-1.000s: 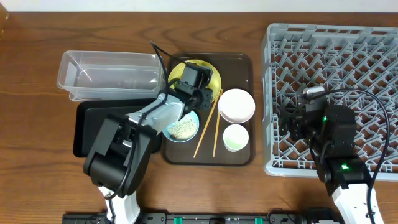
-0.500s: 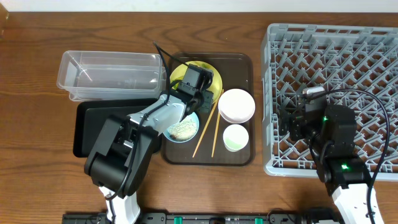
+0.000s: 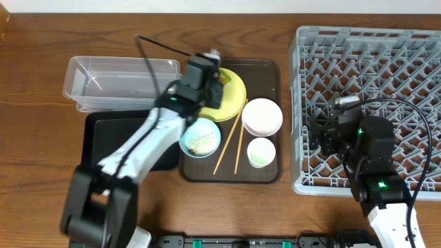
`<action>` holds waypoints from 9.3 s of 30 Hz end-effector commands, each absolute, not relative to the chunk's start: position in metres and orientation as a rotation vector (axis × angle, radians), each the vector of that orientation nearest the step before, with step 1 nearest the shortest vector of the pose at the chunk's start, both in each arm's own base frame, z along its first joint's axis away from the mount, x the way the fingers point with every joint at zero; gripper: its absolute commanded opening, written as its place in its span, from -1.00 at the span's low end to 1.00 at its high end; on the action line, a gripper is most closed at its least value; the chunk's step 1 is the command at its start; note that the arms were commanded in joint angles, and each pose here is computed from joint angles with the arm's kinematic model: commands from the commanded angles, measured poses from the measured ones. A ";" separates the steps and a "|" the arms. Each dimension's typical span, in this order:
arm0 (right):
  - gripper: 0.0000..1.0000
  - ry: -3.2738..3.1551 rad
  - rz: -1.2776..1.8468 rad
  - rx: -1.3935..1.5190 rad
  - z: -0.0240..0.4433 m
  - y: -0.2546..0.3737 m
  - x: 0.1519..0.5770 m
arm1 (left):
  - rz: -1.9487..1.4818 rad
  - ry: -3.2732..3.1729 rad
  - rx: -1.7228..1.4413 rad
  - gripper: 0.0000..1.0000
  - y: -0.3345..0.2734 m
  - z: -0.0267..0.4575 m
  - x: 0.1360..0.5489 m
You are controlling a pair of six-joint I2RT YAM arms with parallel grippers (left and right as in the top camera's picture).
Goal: Sort waste into correct bins and load items into the dishwasher rack
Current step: 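Carry the tissue with left gripper and drop into clear bin, then grasp the Apollo snack wrapper on the yellow plate with left gripper, then drop the wrapper into the clear plastic bin with left gripper, then grasp the rim of the light-blue rice bowl with left gripper, then tip the blue bowl over the black tray to pour out rice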
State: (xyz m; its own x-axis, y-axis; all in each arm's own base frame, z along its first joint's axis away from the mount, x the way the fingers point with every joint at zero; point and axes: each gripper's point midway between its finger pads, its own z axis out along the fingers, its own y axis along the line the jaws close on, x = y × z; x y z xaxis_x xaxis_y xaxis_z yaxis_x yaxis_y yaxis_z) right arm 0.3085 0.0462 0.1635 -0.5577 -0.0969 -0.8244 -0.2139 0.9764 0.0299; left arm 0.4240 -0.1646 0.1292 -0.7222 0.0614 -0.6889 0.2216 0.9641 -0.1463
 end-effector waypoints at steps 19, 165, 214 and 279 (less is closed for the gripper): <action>0.98 2.144 0.166 -0.198 0.174 0.045 0.312 | -0.298 2.363 -0.760 -0.06 -0.015 0.117 0.437; 0.99 2.163 0.167 -0.198 0.170 0.045 0.310 | -0.232 2.924 0.031 0.11 -0.192 0.023 0.314; 0.99 2.163 0.167 -0.198 0.170 0.045 0.310 | -0.342 2.784 -0.108 -0.88 -0.149 0.119 0.307; 0.98 2.163 0.167 -0.198 0.170 0.045 0.310 | -2.042 2.042 -1.065 -0.88 -0.010 0.168 0.321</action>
